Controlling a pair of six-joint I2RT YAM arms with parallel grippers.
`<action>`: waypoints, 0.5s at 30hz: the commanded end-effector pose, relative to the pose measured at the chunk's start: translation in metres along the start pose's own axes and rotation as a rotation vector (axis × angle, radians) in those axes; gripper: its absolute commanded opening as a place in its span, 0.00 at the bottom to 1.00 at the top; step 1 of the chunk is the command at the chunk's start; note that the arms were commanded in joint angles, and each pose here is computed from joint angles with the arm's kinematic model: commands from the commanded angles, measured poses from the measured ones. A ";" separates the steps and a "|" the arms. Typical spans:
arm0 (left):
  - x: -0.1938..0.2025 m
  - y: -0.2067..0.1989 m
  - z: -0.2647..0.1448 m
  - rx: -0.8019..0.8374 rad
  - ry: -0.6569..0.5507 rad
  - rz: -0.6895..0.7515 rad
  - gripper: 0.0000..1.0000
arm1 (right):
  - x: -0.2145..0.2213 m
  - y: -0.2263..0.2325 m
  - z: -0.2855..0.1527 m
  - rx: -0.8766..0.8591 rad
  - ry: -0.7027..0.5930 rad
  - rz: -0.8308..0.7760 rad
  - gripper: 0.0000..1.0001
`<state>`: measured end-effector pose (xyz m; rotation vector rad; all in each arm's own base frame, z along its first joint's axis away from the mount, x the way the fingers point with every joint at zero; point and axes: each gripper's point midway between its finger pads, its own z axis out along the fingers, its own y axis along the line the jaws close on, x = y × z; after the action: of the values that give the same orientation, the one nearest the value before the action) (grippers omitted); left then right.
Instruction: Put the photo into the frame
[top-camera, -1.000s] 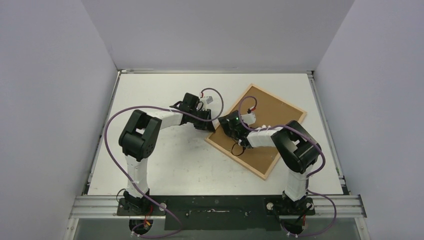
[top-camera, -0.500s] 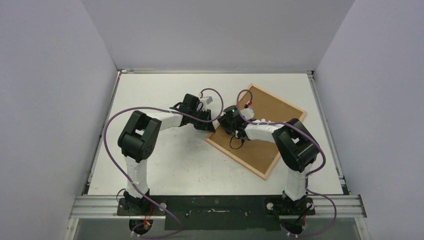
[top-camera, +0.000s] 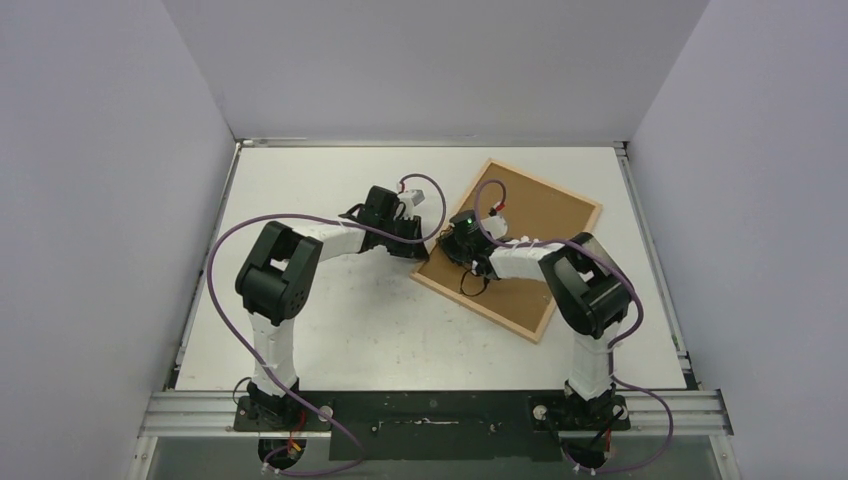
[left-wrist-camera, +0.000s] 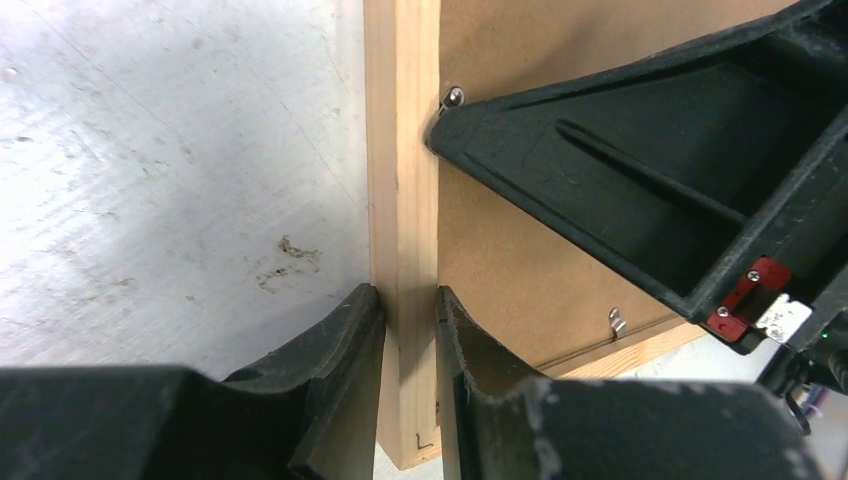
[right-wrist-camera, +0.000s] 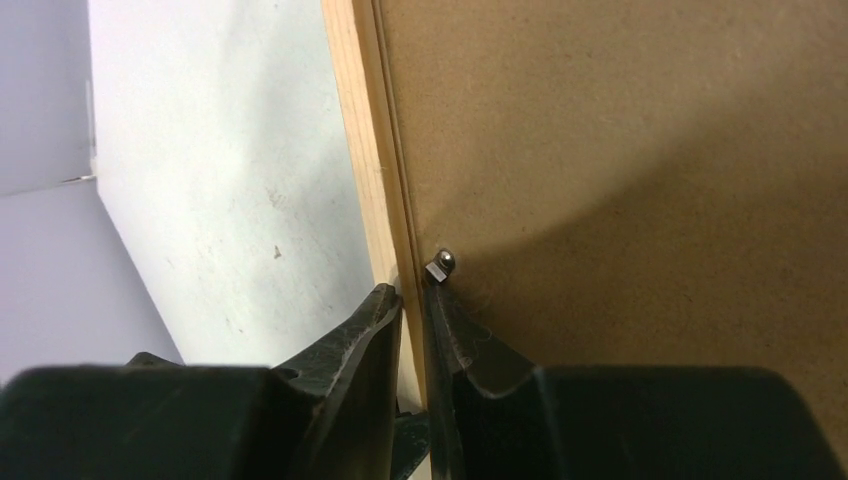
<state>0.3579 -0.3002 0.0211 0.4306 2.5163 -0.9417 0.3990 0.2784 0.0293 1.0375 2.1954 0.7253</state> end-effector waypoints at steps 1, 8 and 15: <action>0.116 0.004 0.010 -0.036 0.363 -0.079 0.00 | 0.004 -0.022 0.035 0.005 -0.019 0.035 0.14; 0.120 0.007 0.011 -0.051 0.390 -0.067 0.00 | -0.002 -0.009 0.036 -0.069 -0.051 0.092 0.00; 0.102 0.007 0.006 -0.040 0.348 -0.074 0.00 | -0.015 0.001 0.021 -0.100 -0.062 0.070 0.16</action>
<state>0.3700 -0.2968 0.0210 0.4507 2.4965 -0.8692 0.4201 0.2905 0.0321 1.0773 2.0560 0.9013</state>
